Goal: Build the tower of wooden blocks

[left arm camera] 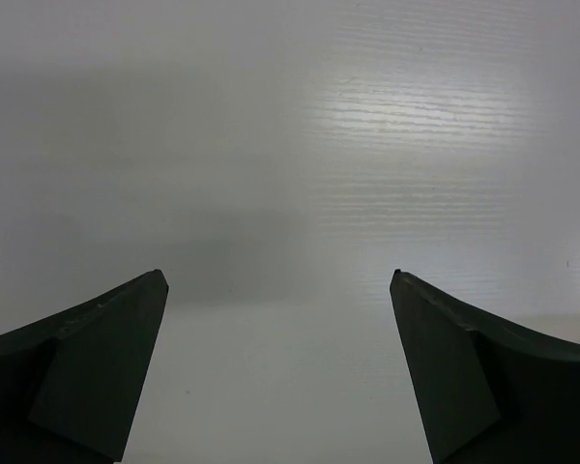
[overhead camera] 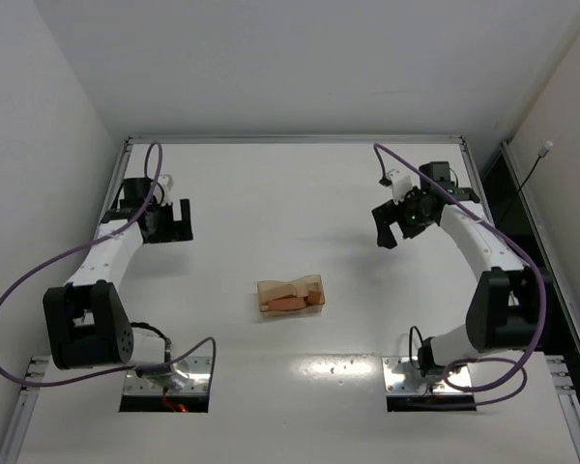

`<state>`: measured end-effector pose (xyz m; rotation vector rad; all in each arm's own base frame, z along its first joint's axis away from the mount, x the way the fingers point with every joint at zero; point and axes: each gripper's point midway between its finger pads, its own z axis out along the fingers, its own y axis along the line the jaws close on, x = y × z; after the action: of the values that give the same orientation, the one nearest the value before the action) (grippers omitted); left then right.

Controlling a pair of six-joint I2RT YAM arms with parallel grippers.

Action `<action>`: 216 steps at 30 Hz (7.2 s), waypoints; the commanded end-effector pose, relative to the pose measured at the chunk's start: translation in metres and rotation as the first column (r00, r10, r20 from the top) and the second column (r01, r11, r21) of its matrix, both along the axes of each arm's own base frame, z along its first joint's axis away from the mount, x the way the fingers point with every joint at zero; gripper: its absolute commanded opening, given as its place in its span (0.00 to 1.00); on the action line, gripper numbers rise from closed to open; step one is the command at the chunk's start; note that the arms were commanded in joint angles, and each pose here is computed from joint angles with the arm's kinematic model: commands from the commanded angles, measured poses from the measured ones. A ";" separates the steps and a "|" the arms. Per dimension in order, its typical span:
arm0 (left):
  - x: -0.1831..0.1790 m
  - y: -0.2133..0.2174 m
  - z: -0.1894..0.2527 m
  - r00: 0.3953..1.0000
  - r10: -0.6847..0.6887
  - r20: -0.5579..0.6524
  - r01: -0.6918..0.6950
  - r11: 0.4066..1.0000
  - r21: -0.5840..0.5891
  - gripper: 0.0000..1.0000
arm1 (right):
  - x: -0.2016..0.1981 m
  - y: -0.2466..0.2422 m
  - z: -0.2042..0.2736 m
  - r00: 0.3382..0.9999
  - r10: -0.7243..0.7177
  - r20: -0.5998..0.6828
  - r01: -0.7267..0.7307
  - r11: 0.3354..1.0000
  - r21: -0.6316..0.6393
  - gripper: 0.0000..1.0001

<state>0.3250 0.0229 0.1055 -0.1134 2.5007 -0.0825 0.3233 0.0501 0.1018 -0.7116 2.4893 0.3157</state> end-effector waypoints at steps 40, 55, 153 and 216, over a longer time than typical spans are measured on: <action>0.028 0.006 0.008 0.997 -0.044 -0.058 0.045 0.999 0.016 1.00 | -0.082 0.221 -0.004 0.469 0.882 -0.036 -0.883 0.470 0.010 0.39; 0.035 0.006 0.006 0.995 -0.057 -0.076 0.058 0.998 0.010 1.00 | -0.066 0.228 -0.039 0.472 0.878 -0.079 -0.882 0.472 -0.022 0.40; 0.026 0.065 0.017 0.983 0.179 -0.051 -0.182 0.981 -0.073 1.00 | -0.033 0.181 0.048 0.383 0.682 0.623 0.469 0.438 -0.767 0.00; 0.024 0.056 0.053 0.994 0.107 0.030 -0.103 0.988 -0.119 1.00 | 0.001 0.271 0.074 0.807 0.365 0.464 0.027 0.762 -0.647 0.00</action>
<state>0.3462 0.0730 0.1306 -0.3244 2.5001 -0.2285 0.3378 0.3191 0.2100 -1.0847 1.4412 -1.0437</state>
